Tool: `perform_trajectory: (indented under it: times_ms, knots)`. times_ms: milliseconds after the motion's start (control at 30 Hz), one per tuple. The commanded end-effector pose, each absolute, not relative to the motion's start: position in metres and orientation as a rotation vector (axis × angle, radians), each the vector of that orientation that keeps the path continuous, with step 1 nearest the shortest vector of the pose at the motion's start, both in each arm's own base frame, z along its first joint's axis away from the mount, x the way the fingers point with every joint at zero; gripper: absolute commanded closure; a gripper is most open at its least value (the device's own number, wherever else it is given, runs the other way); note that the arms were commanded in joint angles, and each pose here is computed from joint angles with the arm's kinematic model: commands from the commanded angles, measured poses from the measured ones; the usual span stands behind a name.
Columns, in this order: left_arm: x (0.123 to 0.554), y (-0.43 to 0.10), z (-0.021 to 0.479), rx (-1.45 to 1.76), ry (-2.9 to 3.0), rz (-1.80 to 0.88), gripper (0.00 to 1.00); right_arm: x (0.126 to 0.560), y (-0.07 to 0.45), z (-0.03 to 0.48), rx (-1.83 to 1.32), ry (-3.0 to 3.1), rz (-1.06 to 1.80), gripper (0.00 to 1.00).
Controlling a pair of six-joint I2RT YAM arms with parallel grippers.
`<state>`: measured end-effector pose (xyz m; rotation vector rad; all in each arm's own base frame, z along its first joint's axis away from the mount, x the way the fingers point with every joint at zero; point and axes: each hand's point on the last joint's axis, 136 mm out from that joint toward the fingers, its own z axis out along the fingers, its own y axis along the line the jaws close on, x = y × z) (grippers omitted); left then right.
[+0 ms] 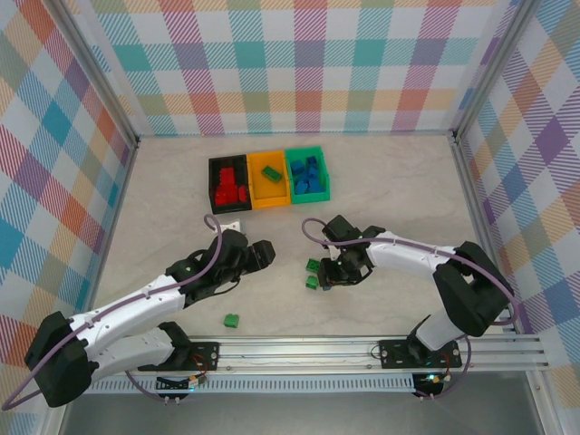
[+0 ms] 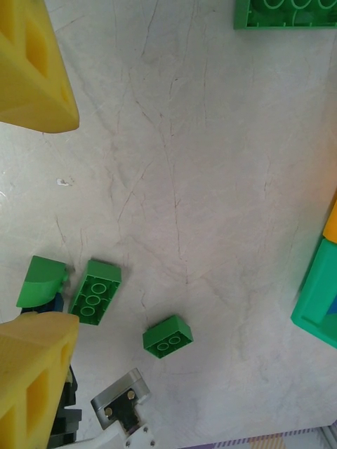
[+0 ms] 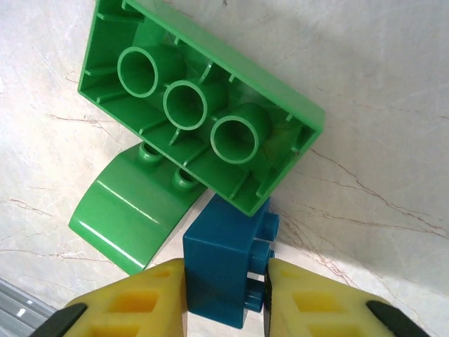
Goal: Sort the legos into containers by color
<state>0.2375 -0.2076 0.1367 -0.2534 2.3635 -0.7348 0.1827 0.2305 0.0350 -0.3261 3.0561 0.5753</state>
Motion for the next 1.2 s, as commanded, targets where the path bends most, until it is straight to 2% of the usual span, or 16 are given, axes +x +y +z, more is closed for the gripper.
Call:
perform_trajectory:
  times_ms: [0,333,533,833,1167]
  knots:
    - [0.239,-0.213,0.139,-0.238,2.359,-0.737,0.32,0.186,0.227,0.043,-0.329,3.036,0.527,0.71]
    - [0.241,-0.216,0.134,-0.240,2.374,-0.738,0.32,0.204,0.233,0.098,-0.348,2.918,0.579,0.71]
    - [0.241,-0.221,0.133,-0.232,2.387,-0.744,0.32,0.239,0.236,0.129,-0.335,2.810,0.616,0.70]
    - [0.239,-0.222,0.134,-0.246,2.390,-0.757,0.32,0.349,0.244,0.169,-0.197,2.639,0.715,0.70]
    - [0.228,-0.212,0.144,-0.258,2.380,-0.737,0.32,0.464,0.266,0.171,-0.126,2.588,0.763,0.69]
